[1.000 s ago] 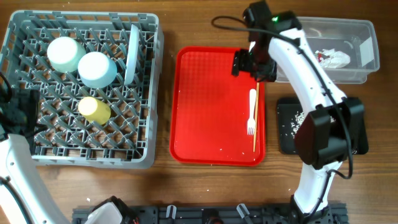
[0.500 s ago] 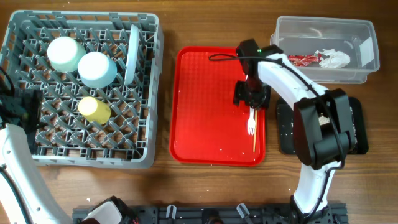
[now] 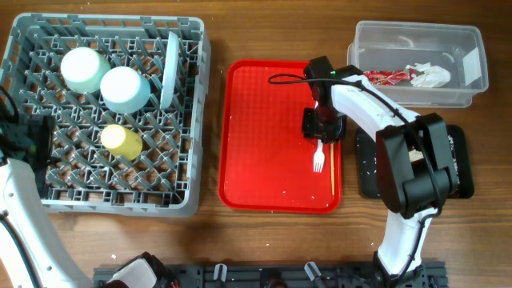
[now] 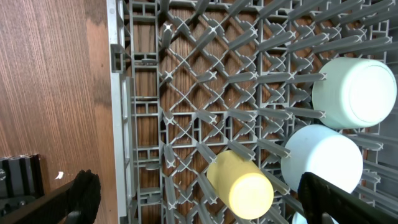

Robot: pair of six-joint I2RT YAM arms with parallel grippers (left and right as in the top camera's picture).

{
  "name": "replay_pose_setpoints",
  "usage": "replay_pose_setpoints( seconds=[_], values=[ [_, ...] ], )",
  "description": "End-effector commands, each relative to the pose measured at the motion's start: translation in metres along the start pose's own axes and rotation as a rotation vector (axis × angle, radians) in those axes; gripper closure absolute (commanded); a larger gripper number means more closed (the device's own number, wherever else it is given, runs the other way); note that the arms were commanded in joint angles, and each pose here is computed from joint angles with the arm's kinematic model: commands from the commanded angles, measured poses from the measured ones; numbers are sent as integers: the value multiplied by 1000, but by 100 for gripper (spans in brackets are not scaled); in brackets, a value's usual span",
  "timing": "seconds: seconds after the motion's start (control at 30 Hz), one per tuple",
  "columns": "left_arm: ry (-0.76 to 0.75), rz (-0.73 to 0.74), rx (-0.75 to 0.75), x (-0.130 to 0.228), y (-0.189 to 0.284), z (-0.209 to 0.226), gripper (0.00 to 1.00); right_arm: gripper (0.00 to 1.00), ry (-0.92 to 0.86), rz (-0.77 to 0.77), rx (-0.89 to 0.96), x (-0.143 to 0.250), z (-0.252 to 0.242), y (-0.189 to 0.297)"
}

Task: Sort waste into correct bins and load items into the dishwasher rack
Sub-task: 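Lift the white fork off the red tray with the right gripper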

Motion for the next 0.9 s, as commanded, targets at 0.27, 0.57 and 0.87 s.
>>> replay_pose_setpoints(
  seconds=[0.27, 0.57, 0.87],
  values=[
    [0, 5, -2, -1, -1, 1, 0, 90, -20, 99, -4, 38, 7, -29],
    [0, 5, -2, -1, -1, 1, 0, 96, 0, 63, -45, 24, 27, -5],
    [0, 5, -2, -1, -1, 1, 0, 96, 91, 69, -324, 10, 87, 52]
  ],
)
Point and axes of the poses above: each gripper's point midway between its finger pads, its own y axis back along the fingers, its own z axis along the line the jaws close on, x = y × z, the point moved 2 cm from there along y, back along the fingers, and after that the axes turned 10 degrees about -y, right-handed, at the moved point
